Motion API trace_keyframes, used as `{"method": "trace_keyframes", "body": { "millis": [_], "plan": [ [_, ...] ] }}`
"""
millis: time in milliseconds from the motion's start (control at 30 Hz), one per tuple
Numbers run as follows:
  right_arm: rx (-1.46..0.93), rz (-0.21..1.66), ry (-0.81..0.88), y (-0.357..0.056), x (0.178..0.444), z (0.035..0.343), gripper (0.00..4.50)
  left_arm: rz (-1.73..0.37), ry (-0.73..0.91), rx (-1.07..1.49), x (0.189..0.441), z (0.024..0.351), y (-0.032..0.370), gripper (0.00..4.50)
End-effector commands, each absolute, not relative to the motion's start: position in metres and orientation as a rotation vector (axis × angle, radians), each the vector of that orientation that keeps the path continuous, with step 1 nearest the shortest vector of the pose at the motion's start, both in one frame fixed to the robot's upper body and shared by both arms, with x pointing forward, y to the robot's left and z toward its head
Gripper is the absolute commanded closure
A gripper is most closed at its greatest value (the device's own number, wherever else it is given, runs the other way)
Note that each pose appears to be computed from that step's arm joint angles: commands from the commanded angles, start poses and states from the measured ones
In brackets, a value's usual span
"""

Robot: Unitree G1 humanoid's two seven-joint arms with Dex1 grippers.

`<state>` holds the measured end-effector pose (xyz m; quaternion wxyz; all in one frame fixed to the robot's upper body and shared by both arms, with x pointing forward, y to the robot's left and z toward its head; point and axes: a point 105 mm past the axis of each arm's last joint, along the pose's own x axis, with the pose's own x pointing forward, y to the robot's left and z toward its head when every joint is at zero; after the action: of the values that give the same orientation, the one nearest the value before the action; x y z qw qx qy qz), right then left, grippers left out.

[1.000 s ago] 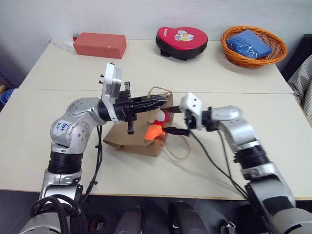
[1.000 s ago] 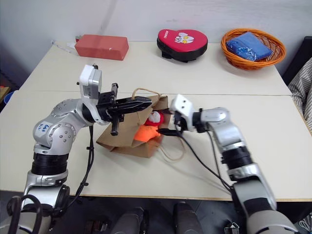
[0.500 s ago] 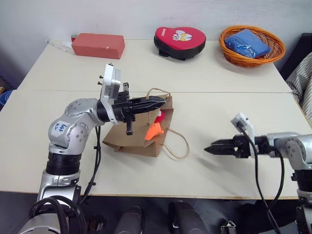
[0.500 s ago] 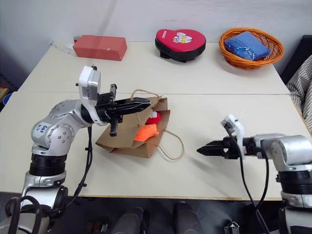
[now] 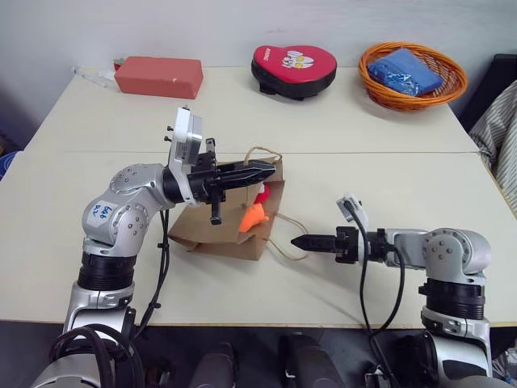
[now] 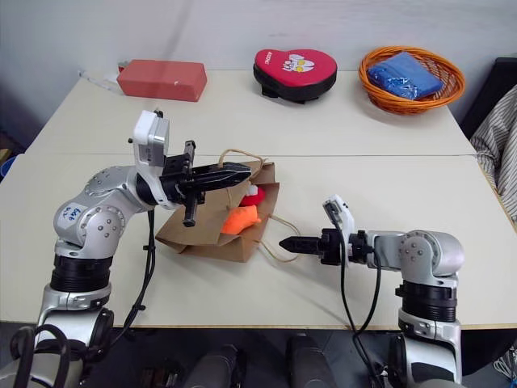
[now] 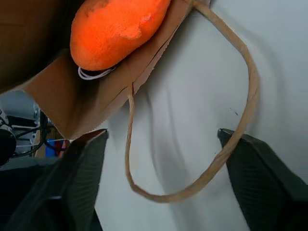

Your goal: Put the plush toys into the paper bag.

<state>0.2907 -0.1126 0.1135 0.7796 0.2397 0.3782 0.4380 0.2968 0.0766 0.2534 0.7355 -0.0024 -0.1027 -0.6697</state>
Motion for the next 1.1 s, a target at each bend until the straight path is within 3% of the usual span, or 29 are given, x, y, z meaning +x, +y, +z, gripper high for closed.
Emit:
{"method": "trace_keyframes", "body": {
  "millis": [33, 267, 633, 767, 1100],
  "plan": [
    [0.536, 0.997, 0.832, -0.104, 0.286, 0.115, 2.03, -1.471, -0.27, 0.015, 0.292, 0.262, 0.079, 4.5],
    [0.628, 1.001, 0.703, -0.112, 0.297, 0.143, 4.45, -1.464, -0.273, 0.018, 0.292, 0.262, 0.08, 4.5],
    [0.5, 1.193, 0.402, -0.141, 0.274, 0.243, 4.45, -1.486, -0.357, 0.022, 0.301, 0.281, 0.073, 4.5],
    [0.455, 1.203, 0.309, -0.144, 0.278, 0.279, 4.45, -1.483, -0.404, 0.027, 0.307, 0.293, 0.072, 4.5],
    [0.404, 1.272, 0.276, -0.118, 0.284, 0.3, 4.45, -1.38, -0.425, 0.048, 0.317, 0.29, 0.086, 4.5]
  ]
}}
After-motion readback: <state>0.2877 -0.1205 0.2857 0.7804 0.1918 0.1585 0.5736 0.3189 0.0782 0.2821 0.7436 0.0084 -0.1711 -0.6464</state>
